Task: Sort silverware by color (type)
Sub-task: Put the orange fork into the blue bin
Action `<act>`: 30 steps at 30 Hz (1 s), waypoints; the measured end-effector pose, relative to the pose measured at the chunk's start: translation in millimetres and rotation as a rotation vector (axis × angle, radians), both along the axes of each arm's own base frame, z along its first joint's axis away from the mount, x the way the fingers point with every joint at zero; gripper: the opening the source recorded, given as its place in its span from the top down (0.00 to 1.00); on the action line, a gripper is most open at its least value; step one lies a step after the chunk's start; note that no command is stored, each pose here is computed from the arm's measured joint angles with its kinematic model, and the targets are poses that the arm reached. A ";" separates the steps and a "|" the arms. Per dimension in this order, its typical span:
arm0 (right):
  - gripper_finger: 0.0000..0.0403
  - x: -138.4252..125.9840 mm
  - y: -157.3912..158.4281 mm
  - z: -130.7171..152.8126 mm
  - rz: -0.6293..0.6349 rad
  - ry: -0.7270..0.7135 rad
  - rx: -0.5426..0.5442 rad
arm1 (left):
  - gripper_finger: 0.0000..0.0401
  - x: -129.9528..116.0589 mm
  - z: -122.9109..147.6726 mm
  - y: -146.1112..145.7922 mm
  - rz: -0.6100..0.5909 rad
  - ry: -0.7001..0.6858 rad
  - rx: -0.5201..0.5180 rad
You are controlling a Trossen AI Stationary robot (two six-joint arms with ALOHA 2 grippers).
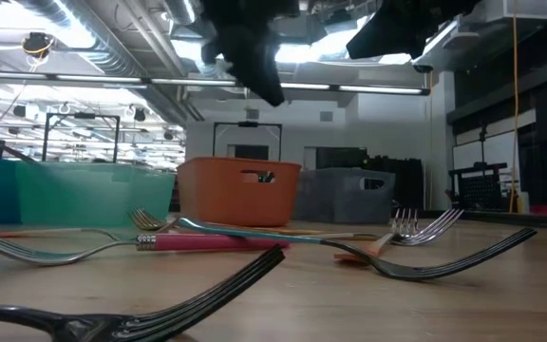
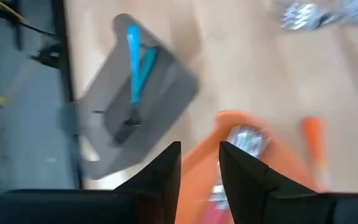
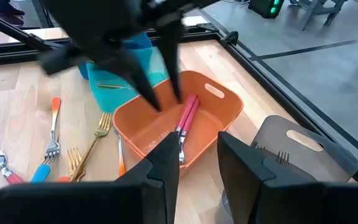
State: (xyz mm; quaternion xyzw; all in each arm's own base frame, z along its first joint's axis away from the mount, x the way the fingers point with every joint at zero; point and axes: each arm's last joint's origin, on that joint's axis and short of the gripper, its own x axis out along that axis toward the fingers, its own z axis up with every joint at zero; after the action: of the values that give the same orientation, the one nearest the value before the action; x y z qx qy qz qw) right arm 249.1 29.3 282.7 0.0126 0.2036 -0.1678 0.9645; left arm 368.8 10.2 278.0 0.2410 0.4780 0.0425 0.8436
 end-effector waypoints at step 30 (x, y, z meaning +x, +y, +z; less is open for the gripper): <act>0.75 0.0 -0.1 0.0 0.000 0.000 0.000 | 0.74 -36.1 -10.9 -110.7 0.291 0.165 -0.507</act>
State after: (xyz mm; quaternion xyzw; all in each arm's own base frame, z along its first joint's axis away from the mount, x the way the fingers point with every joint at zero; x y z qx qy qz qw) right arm 249.1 29.2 282.8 0.0126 0.2035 -0.1679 0.9645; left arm 332.7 -100.5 267.1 -0.0457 0.5697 0.0226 0.8202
